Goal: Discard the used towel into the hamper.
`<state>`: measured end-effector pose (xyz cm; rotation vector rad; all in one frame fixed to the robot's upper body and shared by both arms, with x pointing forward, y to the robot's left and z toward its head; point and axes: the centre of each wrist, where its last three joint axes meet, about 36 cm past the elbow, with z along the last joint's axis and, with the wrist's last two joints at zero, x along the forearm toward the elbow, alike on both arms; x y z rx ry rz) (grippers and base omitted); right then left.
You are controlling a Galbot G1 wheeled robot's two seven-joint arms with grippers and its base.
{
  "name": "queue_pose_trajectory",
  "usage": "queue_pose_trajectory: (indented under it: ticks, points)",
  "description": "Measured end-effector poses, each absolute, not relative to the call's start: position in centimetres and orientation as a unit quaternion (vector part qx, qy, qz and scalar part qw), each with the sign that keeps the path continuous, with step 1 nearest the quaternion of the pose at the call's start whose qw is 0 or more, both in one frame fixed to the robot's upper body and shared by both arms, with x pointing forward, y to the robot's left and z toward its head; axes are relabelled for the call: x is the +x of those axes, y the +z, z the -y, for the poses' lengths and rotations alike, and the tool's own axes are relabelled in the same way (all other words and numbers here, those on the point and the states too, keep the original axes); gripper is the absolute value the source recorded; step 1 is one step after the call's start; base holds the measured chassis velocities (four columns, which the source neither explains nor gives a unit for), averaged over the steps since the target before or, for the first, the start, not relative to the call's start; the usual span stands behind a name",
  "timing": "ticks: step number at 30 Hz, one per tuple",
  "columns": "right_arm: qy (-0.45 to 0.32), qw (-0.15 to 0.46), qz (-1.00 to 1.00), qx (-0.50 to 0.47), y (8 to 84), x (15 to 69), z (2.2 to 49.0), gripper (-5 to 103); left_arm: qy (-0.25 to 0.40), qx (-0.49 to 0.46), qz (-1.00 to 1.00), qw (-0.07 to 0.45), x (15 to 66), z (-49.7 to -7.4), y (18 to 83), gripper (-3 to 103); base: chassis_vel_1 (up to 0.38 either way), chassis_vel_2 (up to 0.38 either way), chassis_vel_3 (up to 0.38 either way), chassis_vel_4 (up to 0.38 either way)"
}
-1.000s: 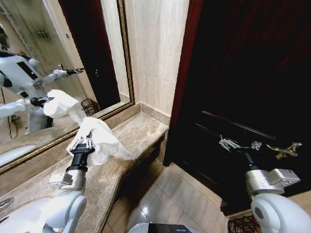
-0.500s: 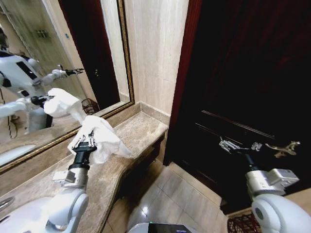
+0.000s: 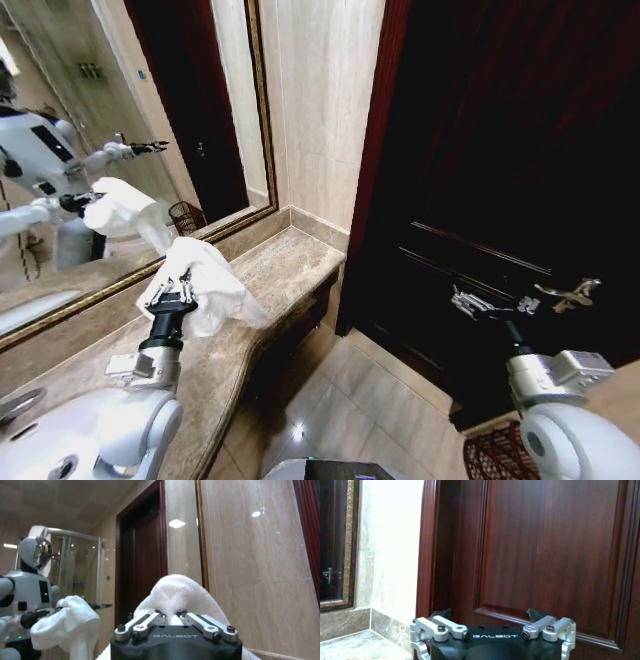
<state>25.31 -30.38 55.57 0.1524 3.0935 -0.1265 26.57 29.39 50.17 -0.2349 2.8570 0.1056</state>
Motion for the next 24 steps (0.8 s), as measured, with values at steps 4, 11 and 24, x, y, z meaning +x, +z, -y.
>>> queue_pose_trajectory:
  ticks: [4,11,24]
  points:
    - [-0.042,0.02,-0.998,0.05,55.57,25.23,30.45,100,0.037,-0.086,-0.987,0.134,26.47,-29.34,50.09,9,0.069,-0.068,-0.07,0.057]
    - [-0.044,0.014,-0.998,0.052,55.31,24.86,30.56,100,0.041,-0.087,-0.986,0.136,26.31,-29.2,50.17,9,0.084,-0.051,-0.09,0.069]
    - [-0.05,0.024,-0.997,0.055,55.35,24.86,30.84,100,0.044,-0.085,-0.986,0.14,26.09,-28.93,50.59,9,0.059,-0.09,-0.069,0.066]
